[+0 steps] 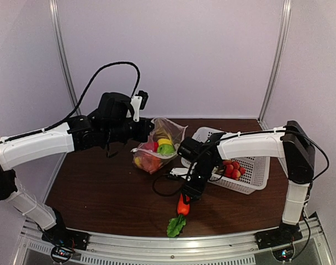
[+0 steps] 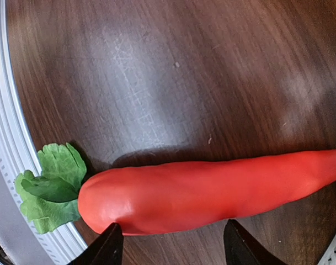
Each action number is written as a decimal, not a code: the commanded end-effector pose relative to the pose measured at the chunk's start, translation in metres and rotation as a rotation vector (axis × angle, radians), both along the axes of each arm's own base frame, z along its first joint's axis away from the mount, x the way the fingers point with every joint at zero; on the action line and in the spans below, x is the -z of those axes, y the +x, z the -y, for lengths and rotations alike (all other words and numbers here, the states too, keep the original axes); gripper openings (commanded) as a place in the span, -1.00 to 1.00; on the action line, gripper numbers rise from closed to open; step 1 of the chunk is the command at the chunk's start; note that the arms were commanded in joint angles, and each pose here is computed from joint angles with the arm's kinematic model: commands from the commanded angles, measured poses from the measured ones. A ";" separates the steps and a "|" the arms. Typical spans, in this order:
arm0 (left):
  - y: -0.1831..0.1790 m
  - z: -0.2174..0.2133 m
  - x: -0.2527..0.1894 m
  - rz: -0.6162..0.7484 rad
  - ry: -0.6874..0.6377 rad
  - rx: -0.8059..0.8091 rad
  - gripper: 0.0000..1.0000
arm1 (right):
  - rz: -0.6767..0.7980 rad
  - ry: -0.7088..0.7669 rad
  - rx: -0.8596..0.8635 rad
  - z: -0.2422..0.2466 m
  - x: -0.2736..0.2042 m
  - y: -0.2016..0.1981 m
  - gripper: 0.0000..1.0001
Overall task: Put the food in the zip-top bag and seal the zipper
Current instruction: Adjust the fake vegetable at the center of the board, then pick up the fake vegetable from the center of the board.
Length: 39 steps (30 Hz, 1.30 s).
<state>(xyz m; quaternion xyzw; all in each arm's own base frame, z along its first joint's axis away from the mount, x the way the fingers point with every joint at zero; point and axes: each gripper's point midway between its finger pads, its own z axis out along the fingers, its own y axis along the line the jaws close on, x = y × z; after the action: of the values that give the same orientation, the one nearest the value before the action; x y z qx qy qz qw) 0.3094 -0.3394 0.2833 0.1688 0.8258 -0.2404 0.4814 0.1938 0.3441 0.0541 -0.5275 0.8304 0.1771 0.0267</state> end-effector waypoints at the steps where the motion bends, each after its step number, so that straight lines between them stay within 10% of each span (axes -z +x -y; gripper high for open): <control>1: 0.000 -0.003 -0.020 0.039 -0.052 -0.004 -1.00 | -0.133 -0.029 -0.014 0.009 0.000 -0.025 0.31; 9: 0.000 0.005 -0.018 0.029 -0.059 0.021 -1.00 | -0.164 0.015 0.021 0.003 -0.015 -0.021 0.60; 25: -0.005 -0.001 -0.016 0.010 -0.078 0.011 -1.00 | -0.015 -0.165 0.157 -0.007 0.037 0.030 0.41; 34: -0.004 -0.003 -0.020 0.025 -0.068 0.007 -1.00 | 0.148 -0.089 0.066 -0.003 -0.007 0.023 -0.58; 39: -0.003 -0.006 -0.023 0.038 -0.039 0.004 -1.00 | 0.132 0.079 -0.078 0.004 -0.052 -0.015 -0.66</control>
<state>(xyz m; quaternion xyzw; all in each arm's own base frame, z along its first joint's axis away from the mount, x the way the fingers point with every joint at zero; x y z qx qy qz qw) 0.3043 -0.3383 0.2847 0.1672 0.8256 -0.2525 0.4761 0.1988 0.3367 0.0615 -0.5160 0.8468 0.1194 0.0495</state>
